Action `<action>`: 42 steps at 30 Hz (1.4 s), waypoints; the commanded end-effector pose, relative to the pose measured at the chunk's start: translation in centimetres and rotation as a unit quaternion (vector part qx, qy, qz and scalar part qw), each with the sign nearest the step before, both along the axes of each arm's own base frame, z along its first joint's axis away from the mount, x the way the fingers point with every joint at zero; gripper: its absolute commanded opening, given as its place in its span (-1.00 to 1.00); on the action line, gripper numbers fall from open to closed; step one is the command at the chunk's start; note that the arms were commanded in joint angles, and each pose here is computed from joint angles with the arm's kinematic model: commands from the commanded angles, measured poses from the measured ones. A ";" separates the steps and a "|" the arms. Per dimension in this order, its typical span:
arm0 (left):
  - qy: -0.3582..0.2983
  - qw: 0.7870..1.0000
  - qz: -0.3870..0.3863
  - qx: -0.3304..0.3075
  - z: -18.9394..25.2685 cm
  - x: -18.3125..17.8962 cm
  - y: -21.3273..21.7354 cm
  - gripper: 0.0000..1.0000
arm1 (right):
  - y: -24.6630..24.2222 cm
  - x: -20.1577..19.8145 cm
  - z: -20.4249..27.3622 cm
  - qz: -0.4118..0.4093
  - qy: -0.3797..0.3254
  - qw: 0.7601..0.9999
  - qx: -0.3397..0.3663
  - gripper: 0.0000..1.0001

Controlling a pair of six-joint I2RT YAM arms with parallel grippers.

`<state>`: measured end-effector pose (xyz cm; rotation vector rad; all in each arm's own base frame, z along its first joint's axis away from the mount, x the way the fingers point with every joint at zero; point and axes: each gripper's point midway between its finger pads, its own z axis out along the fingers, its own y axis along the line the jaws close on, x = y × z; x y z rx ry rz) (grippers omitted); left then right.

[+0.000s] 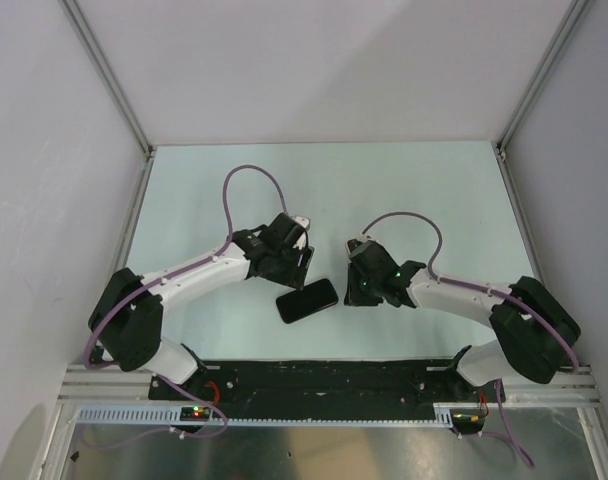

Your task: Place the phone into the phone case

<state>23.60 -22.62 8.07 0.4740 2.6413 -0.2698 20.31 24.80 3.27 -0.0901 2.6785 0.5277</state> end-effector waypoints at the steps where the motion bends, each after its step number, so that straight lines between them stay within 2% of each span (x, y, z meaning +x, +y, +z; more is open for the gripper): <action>1: -0.017 1.000 -0.004 -0.013 1.4 0.3 -0.4 0.41 | 0.3 0.9 2.3 -0.024 -0.029 0.999 0.024 -0.36; 6: -0.017 1.000 0.000 -0.012 1.3 0.2 -0.2 0.40 | 1.7 1.7 2.3 -0.024 -0.029 0.998 0.043 -0.25; 11: -0.014 1.000 0.003 -0.013 1.1 0.1 -0.2 0.40 | 2.4 2.3 1.2 -0.024 -0.019 0.999 0.035 -0.23; 18: -0.011 1.000 0.004 -0.013 1.0 0.0 -0.1 0.40 | 3.2 2.5 0.0 -0.024 -0.008 0.999 0.031 -0.24; 30: -0.009 1.000 0.005 -0.012 0.8 -0.1 -0.1 0.39 | 3.9 2.8 2.0 -0.025 -0.029 0.998 0.048 -0.24; 42: -0.006 1.000 0.006 -0.010 0.6 -0.1 -0.1 0.39 | 4.9 2.3 1.3 -0.013 -0.023 0.999 0.038 -0.27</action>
